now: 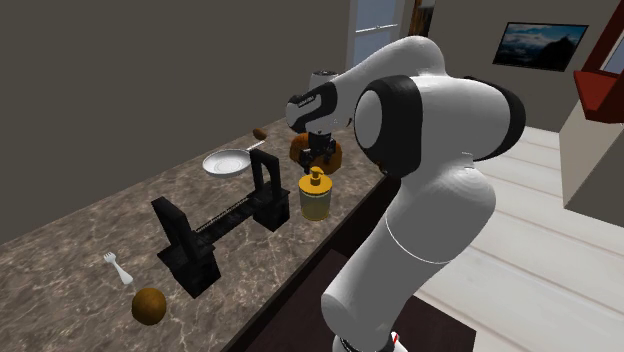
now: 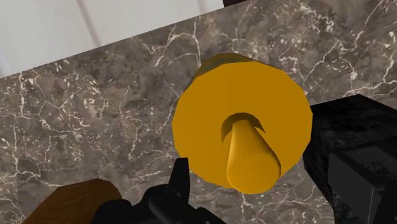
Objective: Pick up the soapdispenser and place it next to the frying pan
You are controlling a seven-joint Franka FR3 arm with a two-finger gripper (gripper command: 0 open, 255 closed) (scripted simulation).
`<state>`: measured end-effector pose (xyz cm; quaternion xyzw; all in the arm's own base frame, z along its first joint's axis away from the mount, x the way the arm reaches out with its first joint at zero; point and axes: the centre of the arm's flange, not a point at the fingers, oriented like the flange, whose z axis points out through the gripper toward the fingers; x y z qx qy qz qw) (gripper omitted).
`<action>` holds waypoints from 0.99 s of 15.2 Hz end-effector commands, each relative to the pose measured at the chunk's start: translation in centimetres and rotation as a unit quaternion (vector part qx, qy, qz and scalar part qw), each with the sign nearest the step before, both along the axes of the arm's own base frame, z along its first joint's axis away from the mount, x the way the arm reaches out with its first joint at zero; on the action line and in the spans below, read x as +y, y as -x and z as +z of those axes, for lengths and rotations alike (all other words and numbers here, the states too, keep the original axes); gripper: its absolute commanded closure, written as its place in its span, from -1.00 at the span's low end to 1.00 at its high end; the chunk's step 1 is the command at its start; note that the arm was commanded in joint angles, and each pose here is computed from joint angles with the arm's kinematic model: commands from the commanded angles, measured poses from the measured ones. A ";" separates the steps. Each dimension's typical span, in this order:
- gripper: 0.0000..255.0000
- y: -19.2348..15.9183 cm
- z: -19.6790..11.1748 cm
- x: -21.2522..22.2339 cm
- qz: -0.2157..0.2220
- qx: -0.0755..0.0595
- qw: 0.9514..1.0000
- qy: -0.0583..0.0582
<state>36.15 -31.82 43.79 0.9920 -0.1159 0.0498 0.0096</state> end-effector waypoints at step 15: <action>1.00 -0.4 -3.1 -0.2 0.000 0.000 1.000 0.000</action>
